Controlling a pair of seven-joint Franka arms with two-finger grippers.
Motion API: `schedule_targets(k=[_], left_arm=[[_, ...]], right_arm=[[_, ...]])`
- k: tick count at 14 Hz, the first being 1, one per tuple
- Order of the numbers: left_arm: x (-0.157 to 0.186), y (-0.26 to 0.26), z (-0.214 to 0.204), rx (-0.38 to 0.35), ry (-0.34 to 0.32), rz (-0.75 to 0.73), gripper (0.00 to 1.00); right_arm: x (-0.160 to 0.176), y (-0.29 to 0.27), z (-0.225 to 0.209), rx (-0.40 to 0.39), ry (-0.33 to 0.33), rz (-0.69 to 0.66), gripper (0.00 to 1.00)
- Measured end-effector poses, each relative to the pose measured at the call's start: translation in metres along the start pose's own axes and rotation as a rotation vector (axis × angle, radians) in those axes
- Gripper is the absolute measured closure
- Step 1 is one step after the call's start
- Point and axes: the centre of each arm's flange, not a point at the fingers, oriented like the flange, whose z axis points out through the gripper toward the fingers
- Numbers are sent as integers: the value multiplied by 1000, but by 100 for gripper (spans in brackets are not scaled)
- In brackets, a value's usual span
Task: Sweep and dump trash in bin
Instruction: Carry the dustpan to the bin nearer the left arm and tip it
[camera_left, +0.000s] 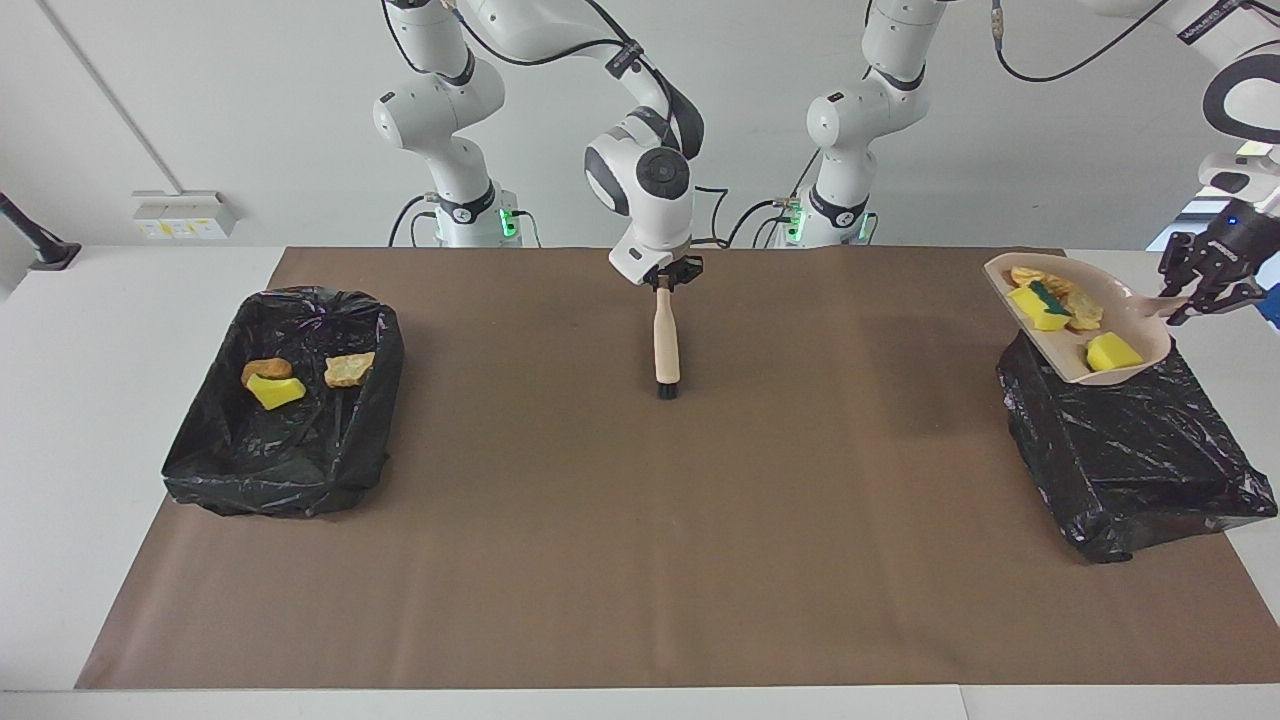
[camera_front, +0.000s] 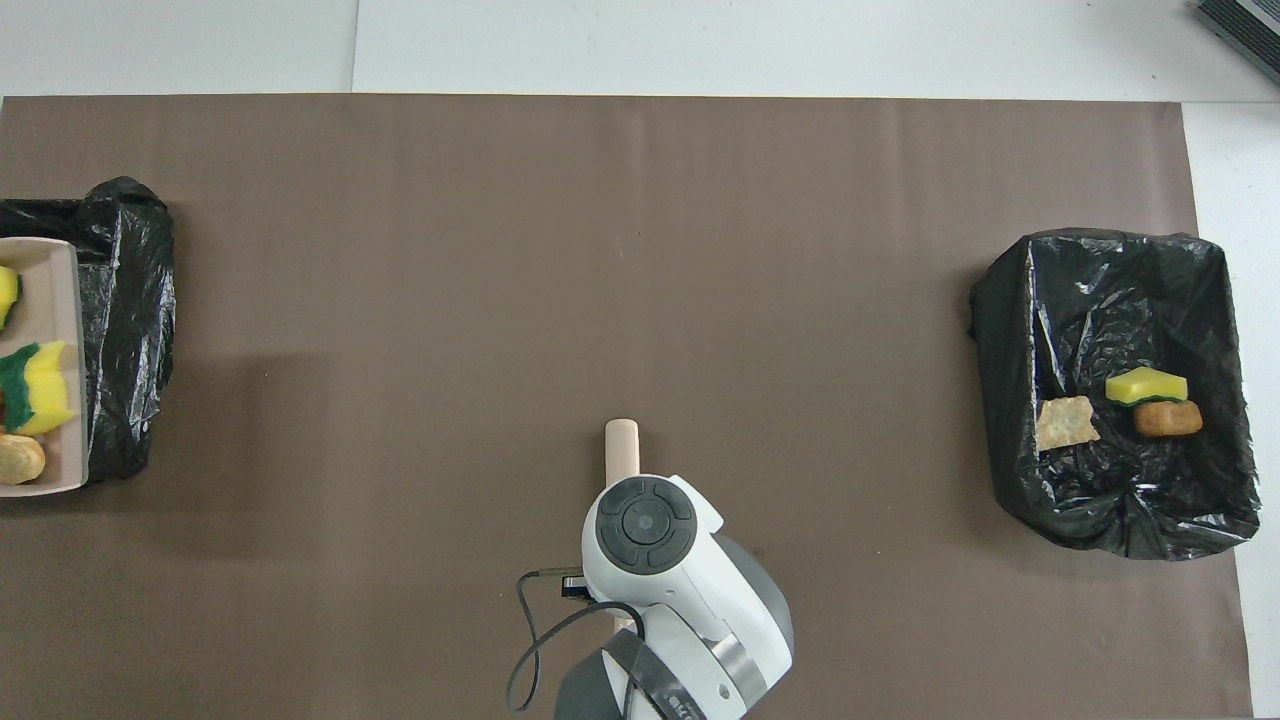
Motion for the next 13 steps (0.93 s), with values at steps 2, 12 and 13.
schedule_targets(k=[2,12,13], left_arm=[[-38,-5,6,26,-43,84,69],[-42,-60,15,-95,-570,267,69],[-34,-65,17,-95,-601,245,69]], right_arm=[[0,0,1,-1,-1,-10,74],[51,26,-59,11,150,9,0],[67,40,-78,27,180,32,0]])
